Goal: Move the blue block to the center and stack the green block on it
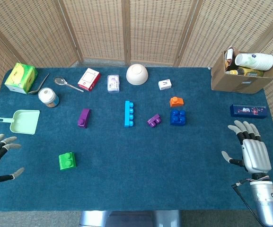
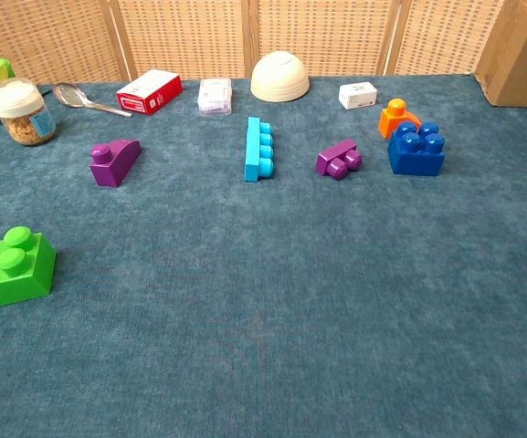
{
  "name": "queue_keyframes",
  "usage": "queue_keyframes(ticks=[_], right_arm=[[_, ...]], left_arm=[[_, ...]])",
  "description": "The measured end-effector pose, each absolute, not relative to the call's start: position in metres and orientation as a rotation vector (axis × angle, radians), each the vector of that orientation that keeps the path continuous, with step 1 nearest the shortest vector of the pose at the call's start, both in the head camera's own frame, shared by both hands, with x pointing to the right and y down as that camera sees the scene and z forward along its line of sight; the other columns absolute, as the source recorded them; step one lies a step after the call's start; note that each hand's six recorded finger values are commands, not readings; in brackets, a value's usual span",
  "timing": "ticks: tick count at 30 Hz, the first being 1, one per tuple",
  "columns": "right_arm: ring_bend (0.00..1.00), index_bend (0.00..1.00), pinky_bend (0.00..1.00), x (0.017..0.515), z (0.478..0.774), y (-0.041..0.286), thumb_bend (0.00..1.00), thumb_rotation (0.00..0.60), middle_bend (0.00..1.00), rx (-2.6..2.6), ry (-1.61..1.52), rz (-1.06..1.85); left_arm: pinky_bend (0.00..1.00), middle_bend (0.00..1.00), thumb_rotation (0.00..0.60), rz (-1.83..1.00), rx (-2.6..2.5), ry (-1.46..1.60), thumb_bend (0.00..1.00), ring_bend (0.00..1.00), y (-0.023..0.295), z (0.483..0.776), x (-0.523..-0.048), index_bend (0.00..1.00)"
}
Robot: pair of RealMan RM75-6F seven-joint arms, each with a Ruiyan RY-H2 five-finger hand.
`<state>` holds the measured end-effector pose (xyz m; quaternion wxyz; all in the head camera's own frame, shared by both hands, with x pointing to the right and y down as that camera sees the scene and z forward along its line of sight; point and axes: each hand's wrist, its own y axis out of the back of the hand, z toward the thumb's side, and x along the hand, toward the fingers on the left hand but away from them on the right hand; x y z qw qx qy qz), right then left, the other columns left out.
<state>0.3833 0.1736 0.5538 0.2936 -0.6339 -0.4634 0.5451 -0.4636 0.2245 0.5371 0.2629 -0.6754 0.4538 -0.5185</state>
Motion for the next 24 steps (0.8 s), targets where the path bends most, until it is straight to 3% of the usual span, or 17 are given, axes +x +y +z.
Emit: queue_keyframes(ticks=[24], right_arm=[[0.00, 0.19, 0.01, 0.3770, 0.5523, 0.1698, 0.24, 0.525, 0.13, -1.739, -1.235, 1.409]], left_arm=[[0.00, 0.21, 0.594, -1.400, -1.831, 1.220, 0.24, 0.05, 0.2260, 0.5326, -0.4594, 0.31]])
